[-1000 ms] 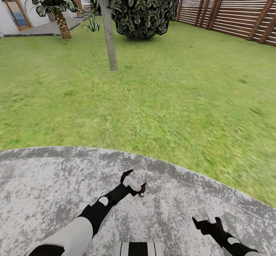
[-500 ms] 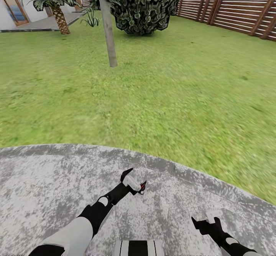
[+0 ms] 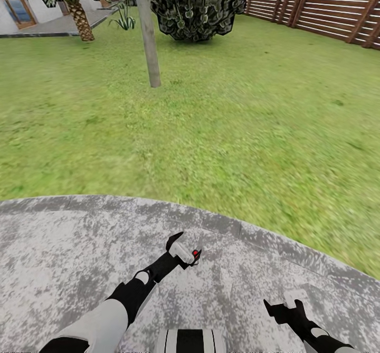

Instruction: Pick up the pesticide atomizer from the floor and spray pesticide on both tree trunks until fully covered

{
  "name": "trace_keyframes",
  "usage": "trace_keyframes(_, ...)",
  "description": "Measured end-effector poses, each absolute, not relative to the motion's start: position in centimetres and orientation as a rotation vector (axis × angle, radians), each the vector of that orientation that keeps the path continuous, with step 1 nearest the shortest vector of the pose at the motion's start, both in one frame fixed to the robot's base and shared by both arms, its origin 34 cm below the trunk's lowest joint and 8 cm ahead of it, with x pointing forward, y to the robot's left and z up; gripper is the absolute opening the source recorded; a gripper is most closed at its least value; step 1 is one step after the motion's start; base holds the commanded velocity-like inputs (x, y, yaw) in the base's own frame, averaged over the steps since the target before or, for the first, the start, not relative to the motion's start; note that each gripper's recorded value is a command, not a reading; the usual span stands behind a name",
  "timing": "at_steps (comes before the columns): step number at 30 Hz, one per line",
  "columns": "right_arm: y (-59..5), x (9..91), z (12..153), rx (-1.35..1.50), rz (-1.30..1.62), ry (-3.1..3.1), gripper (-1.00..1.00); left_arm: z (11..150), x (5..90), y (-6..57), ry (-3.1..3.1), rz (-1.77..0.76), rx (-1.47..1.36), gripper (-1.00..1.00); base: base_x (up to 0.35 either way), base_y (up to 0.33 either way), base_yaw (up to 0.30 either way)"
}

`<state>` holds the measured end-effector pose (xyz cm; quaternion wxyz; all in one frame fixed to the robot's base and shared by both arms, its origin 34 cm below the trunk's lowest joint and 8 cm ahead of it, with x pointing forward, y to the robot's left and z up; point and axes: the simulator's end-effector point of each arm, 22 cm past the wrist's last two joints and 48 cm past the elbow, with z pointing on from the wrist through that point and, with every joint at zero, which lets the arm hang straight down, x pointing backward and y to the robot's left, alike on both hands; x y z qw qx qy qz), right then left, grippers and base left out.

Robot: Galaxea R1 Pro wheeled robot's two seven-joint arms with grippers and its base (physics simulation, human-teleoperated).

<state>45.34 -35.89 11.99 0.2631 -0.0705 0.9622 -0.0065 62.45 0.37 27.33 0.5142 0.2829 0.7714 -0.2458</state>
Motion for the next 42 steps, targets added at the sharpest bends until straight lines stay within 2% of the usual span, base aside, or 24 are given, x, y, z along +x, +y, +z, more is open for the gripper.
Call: trace_keyframes(42, -35.9, 42.5, 9.5, -0.194, -0.011, 2.676, 1.0, 23.0, 59.9, 0.2, 1.939, -0.635, 0.678, 1.0, 0.0, 0.0, 0.0)
